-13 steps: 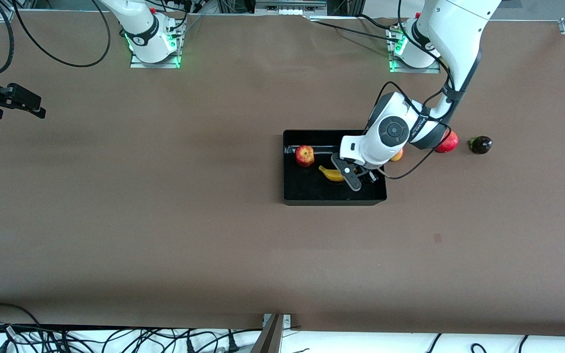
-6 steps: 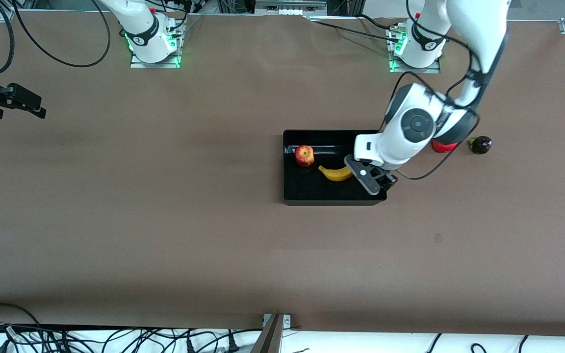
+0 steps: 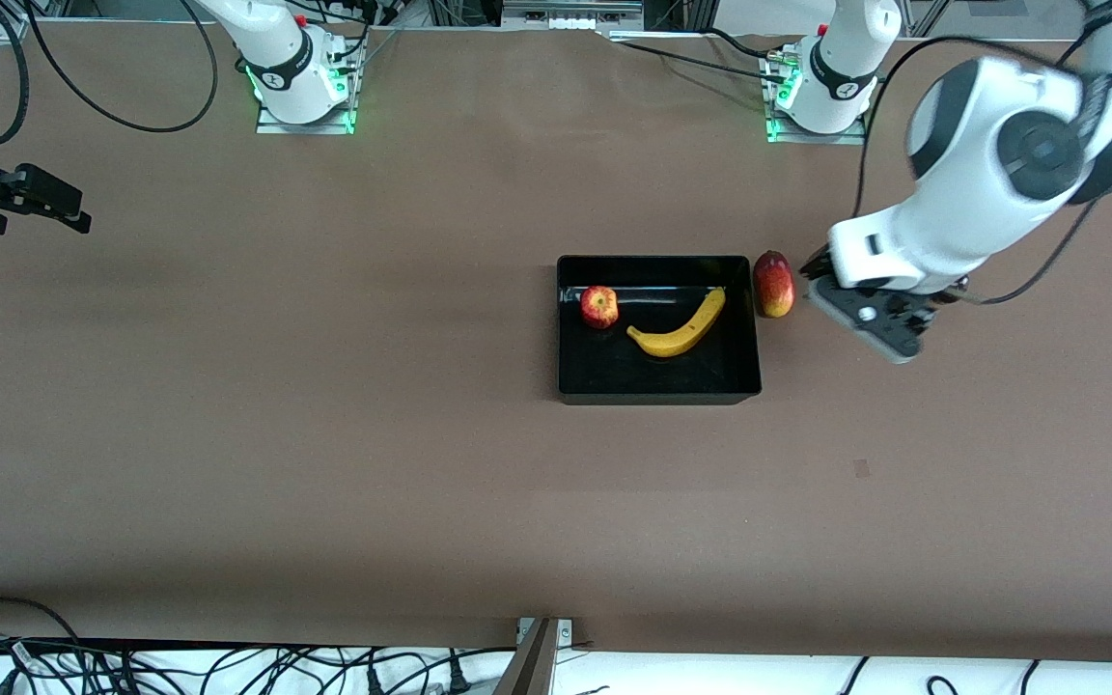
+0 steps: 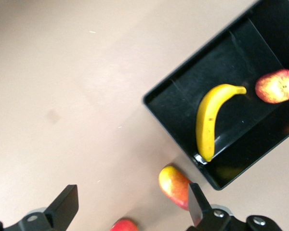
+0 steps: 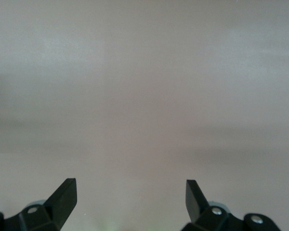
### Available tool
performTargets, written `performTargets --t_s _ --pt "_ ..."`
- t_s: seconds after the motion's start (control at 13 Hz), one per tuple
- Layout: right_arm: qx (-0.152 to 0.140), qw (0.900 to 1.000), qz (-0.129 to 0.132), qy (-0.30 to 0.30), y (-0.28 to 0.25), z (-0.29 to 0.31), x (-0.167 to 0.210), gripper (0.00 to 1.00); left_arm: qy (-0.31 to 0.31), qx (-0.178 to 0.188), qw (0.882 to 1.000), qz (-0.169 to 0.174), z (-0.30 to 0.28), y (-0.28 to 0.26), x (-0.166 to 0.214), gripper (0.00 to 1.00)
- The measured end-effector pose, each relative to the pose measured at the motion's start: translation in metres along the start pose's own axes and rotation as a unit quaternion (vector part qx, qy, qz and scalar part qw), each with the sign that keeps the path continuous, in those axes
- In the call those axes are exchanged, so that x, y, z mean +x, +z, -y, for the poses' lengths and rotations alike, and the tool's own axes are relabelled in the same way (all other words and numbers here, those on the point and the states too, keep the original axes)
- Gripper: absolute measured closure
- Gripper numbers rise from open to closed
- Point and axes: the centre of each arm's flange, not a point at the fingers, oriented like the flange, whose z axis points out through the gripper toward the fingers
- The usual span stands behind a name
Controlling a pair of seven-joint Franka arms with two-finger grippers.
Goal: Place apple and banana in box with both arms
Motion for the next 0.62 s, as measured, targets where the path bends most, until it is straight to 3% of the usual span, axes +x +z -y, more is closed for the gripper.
performTargets --t_s 0.15,0.38,0.62 --pt "0.000 1.000 0.000 0.000 0.000 0.000 0.000 0.00 -0.030 0.015 0.999 -0.018 0.025 -0.034 -0.024 0.00" --pt "0.000 1.000 -0.001 0.000 0.000 0.000 0.000 0.00 -0.063 0.016 0.998 -0.006 0.037 -0.064 -0.054 0.00" --pt "0.000 1.000 -0.001 0.000 0.000 0.000 0.000 0.00 -0.144 0.015 0.989 -0.002 0.084 -0.070 -0.089 0.00"
